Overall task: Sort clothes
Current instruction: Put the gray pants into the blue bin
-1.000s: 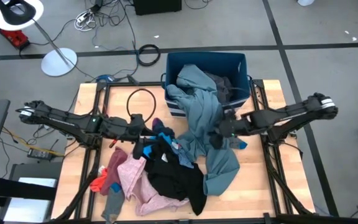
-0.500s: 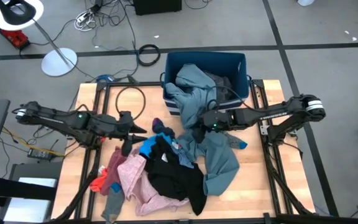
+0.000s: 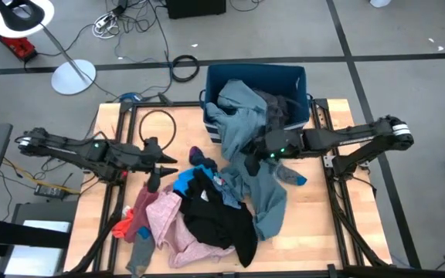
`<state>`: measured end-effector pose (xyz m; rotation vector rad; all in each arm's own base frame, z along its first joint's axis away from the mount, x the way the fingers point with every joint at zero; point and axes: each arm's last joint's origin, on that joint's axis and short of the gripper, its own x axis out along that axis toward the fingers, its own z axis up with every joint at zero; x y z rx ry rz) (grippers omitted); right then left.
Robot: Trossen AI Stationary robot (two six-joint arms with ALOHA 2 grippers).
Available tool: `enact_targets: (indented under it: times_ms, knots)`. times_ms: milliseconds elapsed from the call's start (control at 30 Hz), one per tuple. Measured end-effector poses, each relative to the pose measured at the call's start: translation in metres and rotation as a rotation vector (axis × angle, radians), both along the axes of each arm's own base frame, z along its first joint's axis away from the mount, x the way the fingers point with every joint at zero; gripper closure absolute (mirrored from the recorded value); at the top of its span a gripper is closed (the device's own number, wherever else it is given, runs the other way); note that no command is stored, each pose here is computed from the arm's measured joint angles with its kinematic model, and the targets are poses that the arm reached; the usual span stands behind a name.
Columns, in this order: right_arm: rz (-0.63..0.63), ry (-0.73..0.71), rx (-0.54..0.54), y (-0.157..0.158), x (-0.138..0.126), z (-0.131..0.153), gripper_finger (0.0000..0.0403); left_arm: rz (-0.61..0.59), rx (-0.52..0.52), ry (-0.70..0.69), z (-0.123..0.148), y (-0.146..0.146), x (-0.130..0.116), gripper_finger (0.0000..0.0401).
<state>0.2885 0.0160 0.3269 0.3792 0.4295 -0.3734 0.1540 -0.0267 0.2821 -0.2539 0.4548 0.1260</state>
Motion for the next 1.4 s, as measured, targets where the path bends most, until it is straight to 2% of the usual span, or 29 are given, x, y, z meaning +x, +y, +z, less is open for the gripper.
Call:
enact_targets:
  times_ms: [100,333,567,700,833,1033,1400]
  knots:
    - [-0.002,0.001,-0.08,0.001,-0.003,0.037,0.04,0.002,-0.017,-0.073,-0.016,-0.001,0.005,0.0238]
    - [-0.034,-0.095,-0.266,-0.008,-0.016,0.128,0.0401,-0.014,-0.06,-0.178,-0.048,-0.002,0.006,0.0238]
    - [-0.214,-0.255,-0.526,-0.041,-0.043,0.208,0.0402,-0.051,-0.1,-0.212,-0.056,-0.003,0.006,0.0238]
    - [-0.342,-0.296,-0.581,-0.066,-0.063,0.233,0.0402,-0.062,-0.107,-0.227,-0.055,-0.004,0.007,0.0238]
    - [-0.4,-0.127,-0.579,-0.088,-0.068,0.219,0.0402,-0.064,-0.109,-0.231,-0.054,-0.004,0.007,0.0238]
    - [-0.377,0.147,-0.429,-0.116,-0.057,0.179,0.0402,-0.089,-0.122,-0.24,-0.053,-0.005,0.007,0.0238]
    - [-0.335,0.452,0.102,-0.173,-0.025,0.102,0.0402,-0.096,-0.125,-0.242,-0.053,-0.005,0.007,0.0238]
